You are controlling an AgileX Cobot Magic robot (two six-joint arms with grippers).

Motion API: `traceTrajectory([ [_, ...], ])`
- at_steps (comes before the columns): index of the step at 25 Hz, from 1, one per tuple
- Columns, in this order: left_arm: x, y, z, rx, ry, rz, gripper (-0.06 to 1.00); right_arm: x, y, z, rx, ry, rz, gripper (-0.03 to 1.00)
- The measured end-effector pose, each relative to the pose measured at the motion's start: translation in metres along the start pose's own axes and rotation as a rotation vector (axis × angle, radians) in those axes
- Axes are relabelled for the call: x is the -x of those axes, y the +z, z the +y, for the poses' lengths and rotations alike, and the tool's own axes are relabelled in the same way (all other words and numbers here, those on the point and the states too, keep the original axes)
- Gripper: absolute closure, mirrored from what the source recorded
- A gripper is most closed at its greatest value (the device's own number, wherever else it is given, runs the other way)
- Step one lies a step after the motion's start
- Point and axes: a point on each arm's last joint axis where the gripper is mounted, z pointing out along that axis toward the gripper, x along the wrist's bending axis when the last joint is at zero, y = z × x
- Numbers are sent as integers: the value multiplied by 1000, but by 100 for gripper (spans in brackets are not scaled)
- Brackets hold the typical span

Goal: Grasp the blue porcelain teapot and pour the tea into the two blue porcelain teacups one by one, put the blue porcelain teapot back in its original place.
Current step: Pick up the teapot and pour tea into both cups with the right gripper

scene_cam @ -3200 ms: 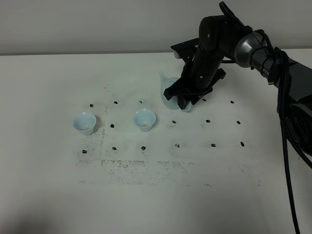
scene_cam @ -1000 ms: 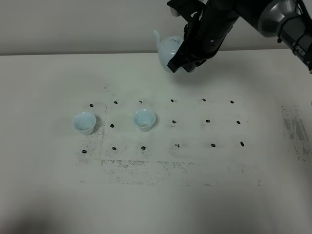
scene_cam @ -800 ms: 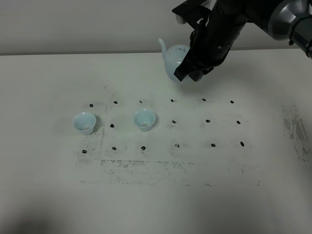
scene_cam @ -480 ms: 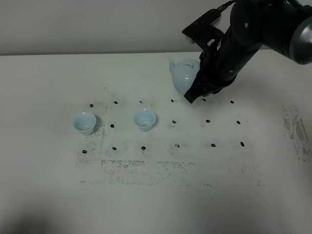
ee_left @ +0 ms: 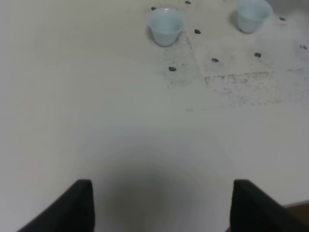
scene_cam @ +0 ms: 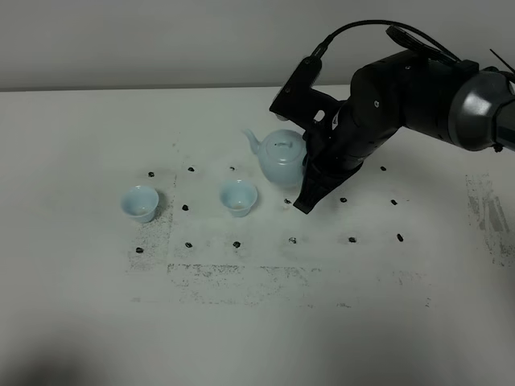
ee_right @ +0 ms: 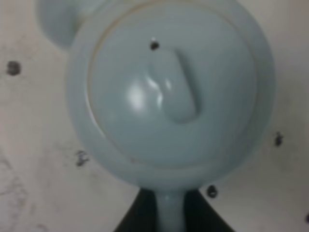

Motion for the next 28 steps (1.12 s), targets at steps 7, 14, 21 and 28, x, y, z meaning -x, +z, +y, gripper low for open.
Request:
traceTrajectory([
  [7,0,0,0,0,0,0,34,7,-1,11,50,-140,-54,89],
  [14,0,0,0,0,0,0,34,12,6,56,59,-360,-57,89],
  [21,0,0,0,0,0,0,34,5,25,101,91,-564,-57,89],
  [28,0,0,0,0,0,0,34,-13,45,119,108,-767,-52,89],
])
